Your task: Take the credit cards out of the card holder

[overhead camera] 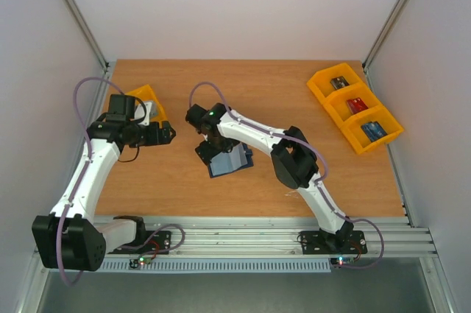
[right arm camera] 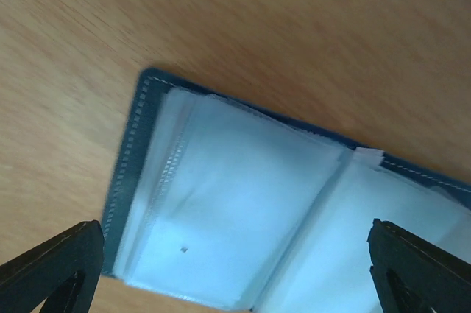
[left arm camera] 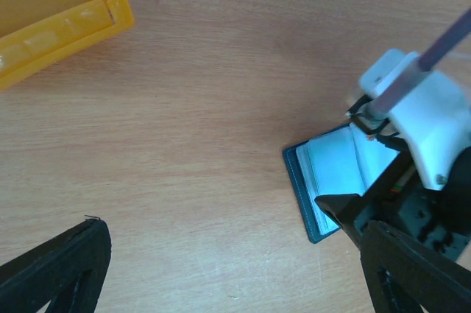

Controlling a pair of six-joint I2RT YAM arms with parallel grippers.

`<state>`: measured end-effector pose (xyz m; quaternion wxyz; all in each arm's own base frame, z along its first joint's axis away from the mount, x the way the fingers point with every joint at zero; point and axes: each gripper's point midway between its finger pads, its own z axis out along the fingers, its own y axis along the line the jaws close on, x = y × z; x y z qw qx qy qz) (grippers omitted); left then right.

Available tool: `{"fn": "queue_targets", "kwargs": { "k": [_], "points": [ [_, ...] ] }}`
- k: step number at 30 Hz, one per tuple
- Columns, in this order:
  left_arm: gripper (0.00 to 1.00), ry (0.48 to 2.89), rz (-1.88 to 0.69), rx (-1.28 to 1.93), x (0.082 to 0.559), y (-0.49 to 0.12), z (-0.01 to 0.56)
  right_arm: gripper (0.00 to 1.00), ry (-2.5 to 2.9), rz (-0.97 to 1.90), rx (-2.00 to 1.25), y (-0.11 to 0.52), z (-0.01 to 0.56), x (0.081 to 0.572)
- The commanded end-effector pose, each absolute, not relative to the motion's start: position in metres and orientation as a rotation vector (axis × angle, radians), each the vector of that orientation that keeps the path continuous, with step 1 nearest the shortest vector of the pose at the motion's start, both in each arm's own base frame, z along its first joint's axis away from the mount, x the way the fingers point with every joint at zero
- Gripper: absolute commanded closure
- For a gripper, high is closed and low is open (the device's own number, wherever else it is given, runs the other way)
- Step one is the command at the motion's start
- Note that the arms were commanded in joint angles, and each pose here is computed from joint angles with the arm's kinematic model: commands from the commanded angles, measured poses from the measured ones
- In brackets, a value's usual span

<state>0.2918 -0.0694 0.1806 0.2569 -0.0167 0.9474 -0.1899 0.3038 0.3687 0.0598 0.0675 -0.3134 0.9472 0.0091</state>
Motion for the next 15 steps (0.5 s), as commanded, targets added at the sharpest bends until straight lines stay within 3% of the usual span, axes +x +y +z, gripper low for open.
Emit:
{"fn": "queue_targets", "kwargs": {
  "k": [1, 5, 9, 11, 15],
  "points": [
    [0.07, 2.517, -0.518, -0.042, 0.297, -0.068, 0.189, 0.02, 2.965, -0.043, -0.958, 0.352, 0.023, 0.291],
    [0.07, 2.519, -0.518, -0.044, 0.297, -0.067, 0.188, 0.13, 3.05, 0.078, -0.904, 0.349, 0.009, 0.285],
    [0.07, 2.519, -0.52, -0.045, 0.297, -0.068, 0.189, 0.47, 3.09, 0.156, -0.868, 0.348, 0.003, 0.283],
    [0.07, 2.519, -0.521, -0.045, 0.297, -0.067, 0.188, 0.59, 3.093, 0.178, -0.854, 0.348, 0.004, 0.285],
    [0.07, 2.519, -0.539, -0.041, 0.296, -0.07, 0.187, 0.7, 3.084, 0.252, -0.816, 0.35, 0.013, 0.289]
  ]
}}
